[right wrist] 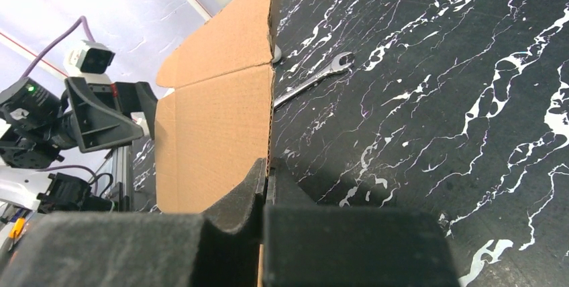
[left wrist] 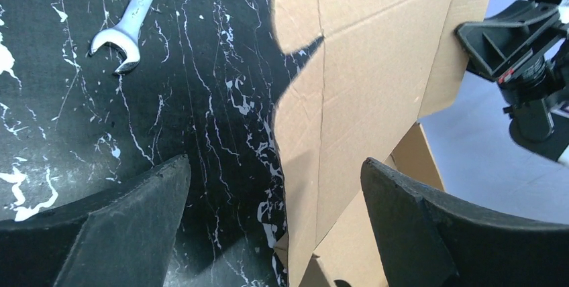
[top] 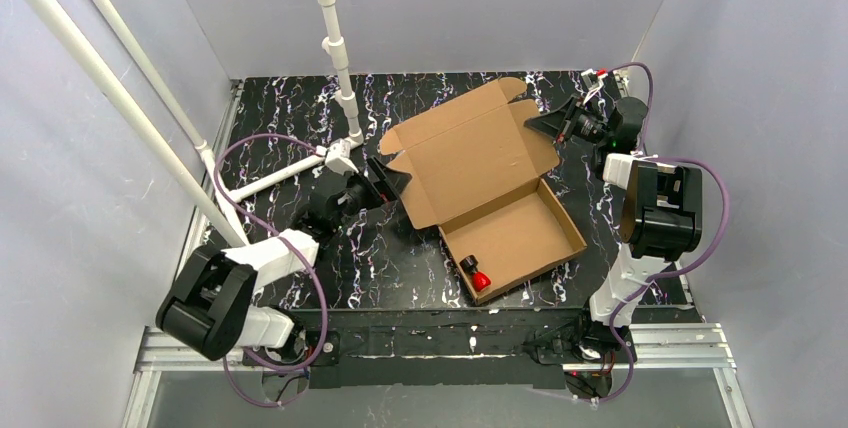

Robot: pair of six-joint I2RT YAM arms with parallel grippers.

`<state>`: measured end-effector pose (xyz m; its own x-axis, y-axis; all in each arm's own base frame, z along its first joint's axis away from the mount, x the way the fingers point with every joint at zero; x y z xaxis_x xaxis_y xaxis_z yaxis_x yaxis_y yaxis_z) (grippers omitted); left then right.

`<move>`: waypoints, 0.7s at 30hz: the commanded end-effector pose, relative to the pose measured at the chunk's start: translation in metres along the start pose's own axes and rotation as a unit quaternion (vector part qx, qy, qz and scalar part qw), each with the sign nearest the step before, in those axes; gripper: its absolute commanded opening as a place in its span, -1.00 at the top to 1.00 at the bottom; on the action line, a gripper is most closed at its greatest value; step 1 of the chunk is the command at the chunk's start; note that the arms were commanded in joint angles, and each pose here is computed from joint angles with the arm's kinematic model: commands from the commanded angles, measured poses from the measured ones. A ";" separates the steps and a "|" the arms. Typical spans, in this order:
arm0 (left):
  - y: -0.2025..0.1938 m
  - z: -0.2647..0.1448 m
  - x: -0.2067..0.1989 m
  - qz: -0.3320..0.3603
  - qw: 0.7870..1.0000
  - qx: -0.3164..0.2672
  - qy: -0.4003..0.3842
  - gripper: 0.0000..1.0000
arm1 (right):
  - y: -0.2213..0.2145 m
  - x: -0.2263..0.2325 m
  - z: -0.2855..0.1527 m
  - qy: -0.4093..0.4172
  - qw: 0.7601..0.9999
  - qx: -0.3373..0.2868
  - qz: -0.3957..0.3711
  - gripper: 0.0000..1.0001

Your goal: Fold the paper box

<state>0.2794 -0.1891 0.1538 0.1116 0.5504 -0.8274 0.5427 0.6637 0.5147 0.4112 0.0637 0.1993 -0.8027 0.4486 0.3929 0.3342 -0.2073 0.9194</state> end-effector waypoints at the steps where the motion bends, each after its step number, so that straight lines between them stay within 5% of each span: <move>1: 0.011 0.012 -0.017 -0.026 0.999 0.015 -0.035 -0.97 | 0.014 0.009 -0.002 0.016 0.999 -0.015 -0.034 0.97; 6: 0.010 0.021 -0.019 -0.026 0.998 0.032 -0.045 -0.92 | 0.013 0.009 -0.002 0.015 0.999 -0.015 -0.031 0.97; 9: 0.012 0.024 -0.022 -0.019 0.998 0.037 -0.053 -0.71 | 0.011 0.008 -0.002 0.015 0.999 -0.014 -0.029 0.97; 16: 0.010 0.032 -0.029 -0.008 0.996 0.060 -0.072 -0.06 | 0.009 0.006 -0.001 0.014 1.000 -0.012 -0.023 0.97; 21: 0.011 0.031 -0.033 0.024 0.993 0.068 -0.091 0.90 | 0.005 0.000 0.000 0.004 1.000 0.001 -0.020 0.97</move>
<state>0.3031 -0.2126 0.1620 0.1657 0.4714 -0.8662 0.6538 0.6051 0.4544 0.4101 0.0644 0.2026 -0.8101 0.4374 0.3906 0.3291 -0.2121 0.9202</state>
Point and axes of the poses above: each gripper's point midway between its finger pads, its own z axis out along the fingers, its own x axis along the line the jaws close on, y = z × x, the point moved 6 cm from there along -z, back along the fingers, and after that the axes turned 13 degrees about -z, right-handed, at the moved point
